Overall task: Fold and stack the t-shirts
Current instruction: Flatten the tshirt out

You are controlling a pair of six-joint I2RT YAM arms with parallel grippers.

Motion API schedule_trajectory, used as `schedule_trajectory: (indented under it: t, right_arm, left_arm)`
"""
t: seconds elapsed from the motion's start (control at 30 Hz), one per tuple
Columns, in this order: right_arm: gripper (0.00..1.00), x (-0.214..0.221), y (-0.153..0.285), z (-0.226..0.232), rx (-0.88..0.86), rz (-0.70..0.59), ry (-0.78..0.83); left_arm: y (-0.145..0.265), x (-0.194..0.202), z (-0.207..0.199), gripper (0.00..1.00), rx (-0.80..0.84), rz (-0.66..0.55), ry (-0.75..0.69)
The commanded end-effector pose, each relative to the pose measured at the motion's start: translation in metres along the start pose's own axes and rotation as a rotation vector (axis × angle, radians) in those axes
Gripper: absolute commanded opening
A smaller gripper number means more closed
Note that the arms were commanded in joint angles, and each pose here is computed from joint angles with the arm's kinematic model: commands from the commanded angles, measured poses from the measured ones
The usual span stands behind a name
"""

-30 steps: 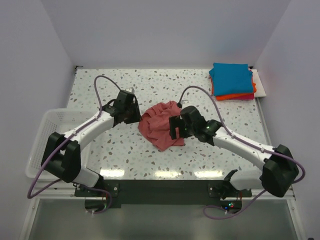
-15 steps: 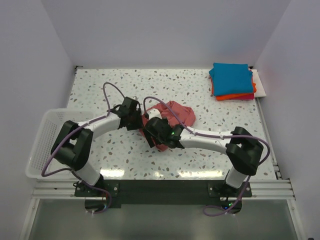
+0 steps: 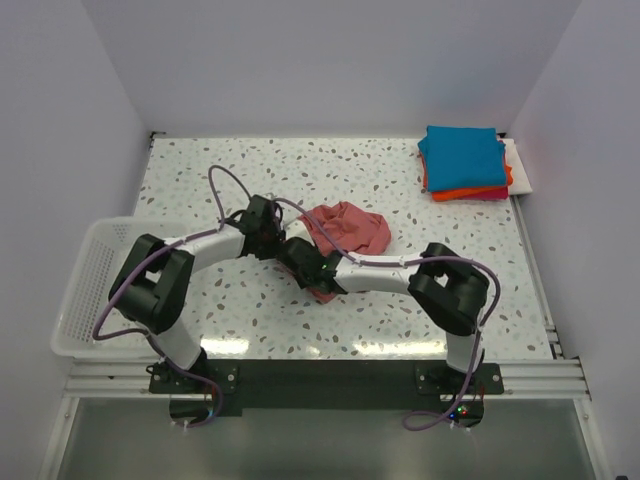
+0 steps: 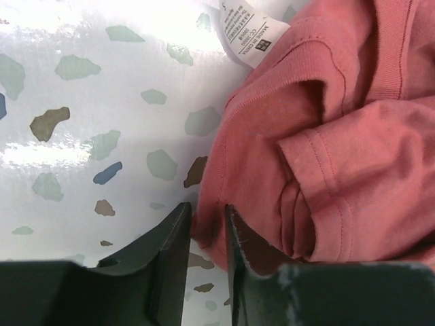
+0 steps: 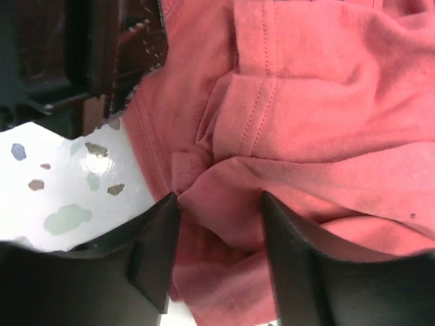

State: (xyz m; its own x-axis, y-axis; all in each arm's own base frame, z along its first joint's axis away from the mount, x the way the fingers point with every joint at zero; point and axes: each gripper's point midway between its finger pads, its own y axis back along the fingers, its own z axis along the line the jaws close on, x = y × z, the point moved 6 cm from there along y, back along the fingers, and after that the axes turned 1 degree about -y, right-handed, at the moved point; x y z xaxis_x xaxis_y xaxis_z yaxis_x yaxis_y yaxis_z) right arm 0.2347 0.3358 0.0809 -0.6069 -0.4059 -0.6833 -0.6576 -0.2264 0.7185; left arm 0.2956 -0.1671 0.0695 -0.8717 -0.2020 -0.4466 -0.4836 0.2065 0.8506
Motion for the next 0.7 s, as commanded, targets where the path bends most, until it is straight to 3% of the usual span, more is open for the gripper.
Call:
schedule_trajectory:
  t: [0.0, 0.07, 0.1, 0.13, 0.27, 0.47, 0.67]
  right_arm:
    - [0.36, -0.029, -0.002, -0.007, 0.043, -0.113, -0.104]
    - [0.19, -0.035, 0.009, -0.018, 0.061, -0.136, -0.14]
    - [0.07, -0.04, 0.014, -0.026, 0.074, -0.149, -0.158]
    - [0.02, -0.037, 0.02, -0.036, 0.095, -0.141, -0.162]
    - [0.0, -0.063, 0.075, -0.103, 0.172, -0.21, -0.305]
    - [0.0, -0.062, 0.145, -0.204, 0.319, -0.281, -0.448]
    - [0.0, -0.073, 0.199, -0.239, 0.402, -0.363, -0.473]
  left_arm:
    - [-0.006, -0.003, 0.002, 0.3, -0.017, -0.02, 0.02]
    - [-0.003, -0.006, 0.003, 0.16, -0.029, -0.032, 0.023]
    - [0.0, -0.007, 0.005, 0.1, -0.039, -0.039, 0.03]
    - [0.003, -0.008, 0.007, 0.0, -0.051, -0.041, 0.033]
    - [0.034, -0.028, 0.019, 0.0, -0.062, -0.121, 0.082]
    - [0.089, -0.056, 0.048, 0.0, -0.082, -0.248, 0.144]
    - [0.134, -0.074, 0.041, 0.0, -0.049, -0.333, 0.133]
